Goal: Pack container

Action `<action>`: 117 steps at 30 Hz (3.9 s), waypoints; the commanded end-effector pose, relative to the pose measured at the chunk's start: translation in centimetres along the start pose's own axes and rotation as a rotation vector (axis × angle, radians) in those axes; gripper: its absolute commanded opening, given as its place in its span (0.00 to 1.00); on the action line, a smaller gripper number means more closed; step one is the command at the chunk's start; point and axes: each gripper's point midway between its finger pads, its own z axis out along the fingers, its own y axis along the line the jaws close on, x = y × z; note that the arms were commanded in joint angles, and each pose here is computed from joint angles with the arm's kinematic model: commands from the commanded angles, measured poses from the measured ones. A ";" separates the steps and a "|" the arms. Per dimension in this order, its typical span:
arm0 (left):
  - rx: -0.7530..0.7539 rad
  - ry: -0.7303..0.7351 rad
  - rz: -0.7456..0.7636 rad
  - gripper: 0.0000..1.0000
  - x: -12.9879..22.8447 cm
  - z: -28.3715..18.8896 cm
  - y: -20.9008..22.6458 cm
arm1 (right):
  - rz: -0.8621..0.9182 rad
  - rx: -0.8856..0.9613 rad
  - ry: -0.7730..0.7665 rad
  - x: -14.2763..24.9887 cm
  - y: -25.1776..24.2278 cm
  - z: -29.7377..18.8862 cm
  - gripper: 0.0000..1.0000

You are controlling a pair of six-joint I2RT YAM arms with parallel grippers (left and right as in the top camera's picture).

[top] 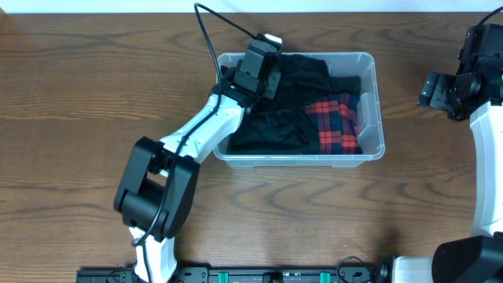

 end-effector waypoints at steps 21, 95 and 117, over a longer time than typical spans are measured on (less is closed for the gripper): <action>0.007 -0.154 -0.012 0.16 -5.2 -4.1 -0.1 | 0.007 0.013 -0.005 0.0 -0.5 -0.2 0.99; 0.266 0.153 0.113 0.16 1.5 -13.5 -9.0 | 0.007 0.013 -0.005 0.0 -0.5 -0.2 0.99; 0.287 0.453 0.174 0.16 10.8 -10.8 -10.5 | 0.007 0.013 -0.005 0.0 -0.5 -0.2 0.99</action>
